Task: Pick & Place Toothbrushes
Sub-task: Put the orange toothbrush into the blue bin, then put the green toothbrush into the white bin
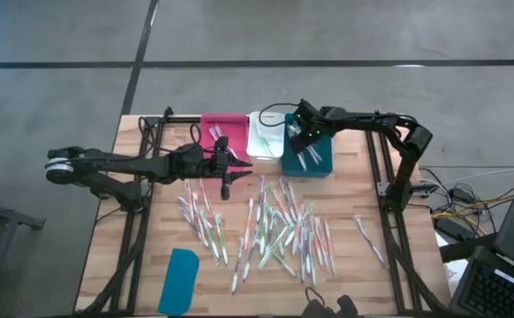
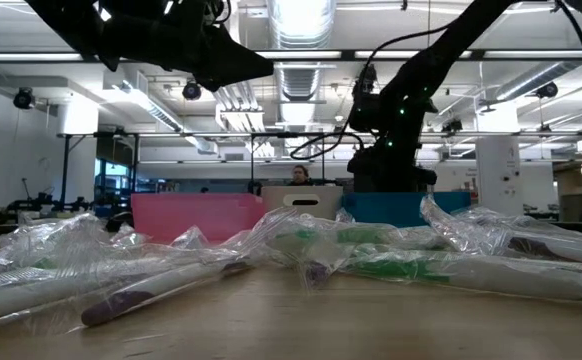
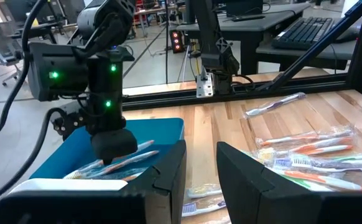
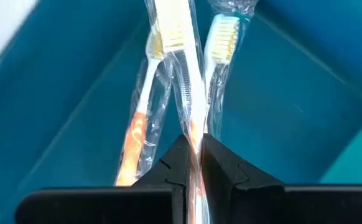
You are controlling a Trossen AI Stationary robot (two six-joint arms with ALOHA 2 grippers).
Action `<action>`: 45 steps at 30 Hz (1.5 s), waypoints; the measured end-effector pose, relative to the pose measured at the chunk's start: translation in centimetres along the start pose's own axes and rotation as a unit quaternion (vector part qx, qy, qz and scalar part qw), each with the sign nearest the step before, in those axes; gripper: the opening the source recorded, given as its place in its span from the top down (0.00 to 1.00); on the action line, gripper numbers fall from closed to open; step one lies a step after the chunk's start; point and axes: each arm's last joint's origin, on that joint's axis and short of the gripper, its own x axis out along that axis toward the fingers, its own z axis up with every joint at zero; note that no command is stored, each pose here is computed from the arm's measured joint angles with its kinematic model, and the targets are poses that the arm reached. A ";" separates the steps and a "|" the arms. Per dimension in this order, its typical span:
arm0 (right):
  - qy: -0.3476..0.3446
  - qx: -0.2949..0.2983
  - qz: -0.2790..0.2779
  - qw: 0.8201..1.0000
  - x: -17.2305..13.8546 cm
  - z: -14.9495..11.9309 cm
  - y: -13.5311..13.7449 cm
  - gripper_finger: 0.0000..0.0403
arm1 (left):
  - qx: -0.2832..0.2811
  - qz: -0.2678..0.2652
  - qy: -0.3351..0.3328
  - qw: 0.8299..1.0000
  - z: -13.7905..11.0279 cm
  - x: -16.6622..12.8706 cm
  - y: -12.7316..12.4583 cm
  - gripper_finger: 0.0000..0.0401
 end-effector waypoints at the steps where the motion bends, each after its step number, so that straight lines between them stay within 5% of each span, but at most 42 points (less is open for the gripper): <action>1: 0.001 0.000 0.000 1.000 0.2 0.0 0.0 0.94 | 0.000 0.000 0.000 1.000 0.0 0.0 0.0 0.76; 13: 0.017 0.003 -0.006 1.000 1.2 -0.3 0.0 0.91 | 0.000 0.000 0.000 1.000 0.0 0.0 0.0 0.76; 29: 0.019 -0.018 -0.008 1.000 1.1 -0.2 -0.3 0.64 | 0.000 0.000 0.000 1.000 0.0 0.0 0.0 0.76; 45: 0.002 -0.050 -0.002 0.999 -4.7 2.6 0.5 0.56 | 0.000 0.000 0.000 1.000 0.0 0.0 0.0 0.76</action>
